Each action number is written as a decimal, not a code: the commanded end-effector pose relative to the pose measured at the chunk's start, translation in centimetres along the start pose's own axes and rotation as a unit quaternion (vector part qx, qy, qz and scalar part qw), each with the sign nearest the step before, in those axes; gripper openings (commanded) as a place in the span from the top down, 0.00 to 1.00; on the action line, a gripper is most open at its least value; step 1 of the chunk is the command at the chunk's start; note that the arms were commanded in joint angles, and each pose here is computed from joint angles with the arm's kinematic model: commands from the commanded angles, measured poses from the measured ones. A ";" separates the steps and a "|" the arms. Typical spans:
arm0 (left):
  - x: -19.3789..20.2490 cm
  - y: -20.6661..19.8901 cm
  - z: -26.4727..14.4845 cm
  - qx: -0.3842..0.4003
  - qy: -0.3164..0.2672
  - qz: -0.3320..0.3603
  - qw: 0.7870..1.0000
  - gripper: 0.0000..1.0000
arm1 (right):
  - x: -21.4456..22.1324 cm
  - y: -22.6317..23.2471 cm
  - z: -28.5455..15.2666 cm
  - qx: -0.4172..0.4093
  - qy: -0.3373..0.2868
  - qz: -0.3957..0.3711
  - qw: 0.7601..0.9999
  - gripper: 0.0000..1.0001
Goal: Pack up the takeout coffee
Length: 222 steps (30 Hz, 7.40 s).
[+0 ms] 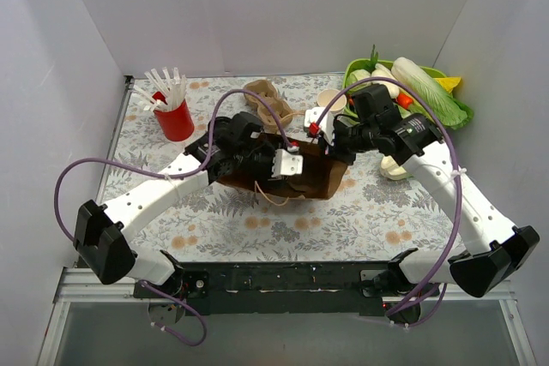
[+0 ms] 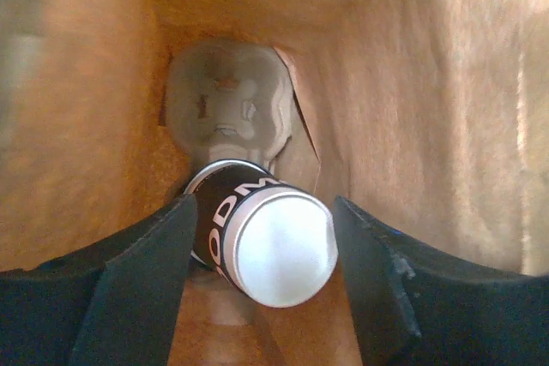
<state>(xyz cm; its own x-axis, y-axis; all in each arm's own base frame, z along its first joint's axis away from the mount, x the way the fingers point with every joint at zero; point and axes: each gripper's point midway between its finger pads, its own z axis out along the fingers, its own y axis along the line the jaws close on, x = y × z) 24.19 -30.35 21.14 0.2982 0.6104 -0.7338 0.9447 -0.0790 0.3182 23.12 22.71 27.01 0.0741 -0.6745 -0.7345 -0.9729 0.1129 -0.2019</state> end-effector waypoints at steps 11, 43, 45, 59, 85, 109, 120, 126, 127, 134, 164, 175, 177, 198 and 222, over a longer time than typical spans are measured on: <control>5.6 2.8 0.4 -0.089 0.123 0.093 0.984 0.24 | -3.2 1.3 0.8 -0.016 -0.036 -0.017 0.999 0.99; 1.3 4.9 -1.6 -0.149 0.074 -0.019 0.986 1.00 | -2.1 -1.3 0.8 0.059 -0.017 -0.011 0.998 0.99; -1.1 5.9 -2.8 -0.170 0.039 -0.042 0.984 1.00 | -1.7 -1.8 0.7 0.065 -0.012 -0.005 0.998 0.99; -8.2 6.1 -10.3 -0.191 -0.088 -0.158 0.965 1.00 | -2.1 -7.2 -0.3 0.061 -0.005 0.052 0.997 0.99; -7.3 7.1 -12.3 -0.165 -0.175 -0.266 0.934 1.00 | -12.6 -7.3 -8.8 0.074 -0.161 -0.005 0.984 0.27; -10.9 9.1 -12.1 -0.087 -0.212 -0.274 0.934 1.00 | -11.4 -3.6 -2.4 0.099 -0.088 -0.225 0.965 0.22; -10.9 10.6 -11.5 -0.094 -0.209 -0.270 0.935 1.00 | -13.2 -3.6 -5.7 0.137 -0.125 -0.254 0.949 0.17; -11.2 11.7 -11.3 -0.096 -0.215 -0.264 0.935 1.00 | -12.3 -4.4 -5.5 0.131 -0.106 -0.239 0.956 0.16; -11.4 11.9 -11.5 -0.096 -0.218 -0.262 0.935 1.00 | -12.1 -4.5 -5.5 0.130 -0.100 -0.242 0.956 0.16; -12.6 12.0 -11.9 -0.082 -0.234 -0.256 0.934 1.00 | -10.5 -5.7 -3.2 0.126 -0.073 -0.240 0.960 0.16; -15.8 15.8 -18.9 -0.251 -0.274 -0.165 0.914 0.04 | -15.6 -12.0 -9.9 0.234 -0.228 -0.032 0.945 0.45; -18.4 15.5 -17.4 -0.172 -0.330 -0.194 0.908 0.02 | -18.3 -13.6 -13.8 0.058 -0.397 0.189 0.896 0.42; -18.7 15.8 -16.0 -0.131 -0.335 -0.210 0.909 0.02 | -17.5 -13.6 -13.5 0.029 -0.399 0.220 0.890 0.42; -23.4 18.8 -11.7 -0.095 -0.360 -0.187 0.909 0.02 | -12.6 -12.8 -13.6 -0.001 -0.403 0.259 0.878 0.45; -17.2 16.4 -21.6 -0.353 -0.261 -0.139 0.888 0.02 | 5.3 9.9 -2.3 -0.105 -0.002 -0.076 0.992 0.47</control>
<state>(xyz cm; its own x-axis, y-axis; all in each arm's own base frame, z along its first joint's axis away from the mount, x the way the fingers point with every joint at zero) 34.28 -28.00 51.14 0.2260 0.0193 -0.9739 0.7688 0.6104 0.1905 14.36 19.29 26.98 0.0356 -0.5022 -0.8640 -0.9986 0.0161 -0.0505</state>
